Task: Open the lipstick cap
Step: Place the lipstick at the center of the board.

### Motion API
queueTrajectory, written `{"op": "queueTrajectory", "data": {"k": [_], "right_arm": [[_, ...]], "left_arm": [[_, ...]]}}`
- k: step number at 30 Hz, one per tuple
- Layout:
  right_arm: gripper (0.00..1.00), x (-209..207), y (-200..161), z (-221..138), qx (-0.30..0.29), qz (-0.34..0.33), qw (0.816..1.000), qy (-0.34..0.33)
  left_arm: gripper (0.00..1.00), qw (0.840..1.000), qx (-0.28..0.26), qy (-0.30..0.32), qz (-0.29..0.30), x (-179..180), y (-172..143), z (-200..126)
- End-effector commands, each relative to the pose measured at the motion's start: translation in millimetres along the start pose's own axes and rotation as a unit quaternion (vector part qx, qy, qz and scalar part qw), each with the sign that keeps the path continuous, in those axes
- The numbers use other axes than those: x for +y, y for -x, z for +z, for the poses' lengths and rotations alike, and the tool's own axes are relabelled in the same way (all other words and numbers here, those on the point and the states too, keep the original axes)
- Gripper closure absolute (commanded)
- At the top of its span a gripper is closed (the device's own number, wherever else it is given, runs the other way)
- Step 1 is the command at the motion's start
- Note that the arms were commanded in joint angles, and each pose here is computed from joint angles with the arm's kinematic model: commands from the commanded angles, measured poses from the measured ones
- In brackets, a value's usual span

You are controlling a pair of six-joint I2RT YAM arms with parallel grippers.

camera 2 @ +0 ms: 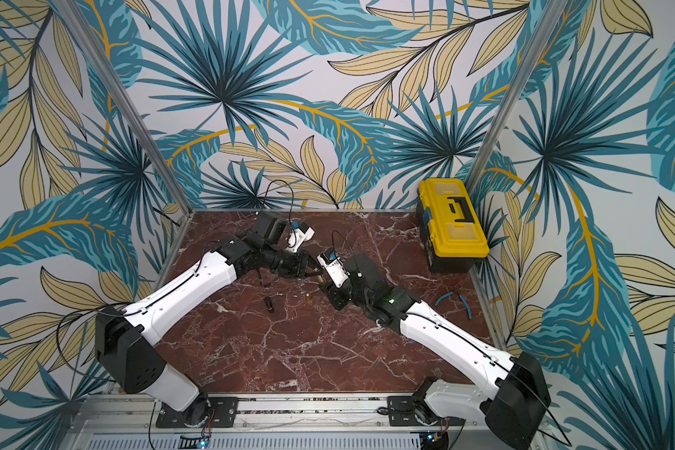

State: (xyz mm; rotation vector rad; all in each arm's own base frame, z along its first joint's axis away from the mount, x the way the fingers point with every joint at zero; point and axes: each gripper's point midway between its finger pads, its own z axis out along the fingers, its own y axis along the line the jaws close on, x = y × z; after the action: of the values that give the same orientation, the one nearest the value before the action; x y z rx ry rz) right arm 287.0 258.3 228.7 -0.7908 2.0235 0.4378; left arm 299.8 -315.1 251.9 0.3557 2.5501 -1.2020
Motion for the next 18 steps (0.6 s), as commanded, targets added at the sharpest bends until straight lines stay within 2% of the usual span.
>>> {"op": "queueTrajectory", "data": {"k": [1,8,14,18], "right_arm": [[0.52,-3,8,-10,-0.015,-0.001,1.0,-0.01],[0.51,-9,11,-30,-0.029,0.008,0.999,-0.029],[0.49,-16,7,-45,-0.025,0.007,0.998,-0.052],[0.49,-23,8,-57,-0.03,0.008,0.997,-0.072]], "left_arm": [[0.88,1.0,-0.01,0.014,0.009,5,4,-3],[0.88,0.998,-0.037,0.053,0.013,21,21,-4],[0.88,0.997,-0.036,0.073,0.009,33,32,9],[0.88,0.991,-0.052,0.123,0.025,49,39,15]]}}
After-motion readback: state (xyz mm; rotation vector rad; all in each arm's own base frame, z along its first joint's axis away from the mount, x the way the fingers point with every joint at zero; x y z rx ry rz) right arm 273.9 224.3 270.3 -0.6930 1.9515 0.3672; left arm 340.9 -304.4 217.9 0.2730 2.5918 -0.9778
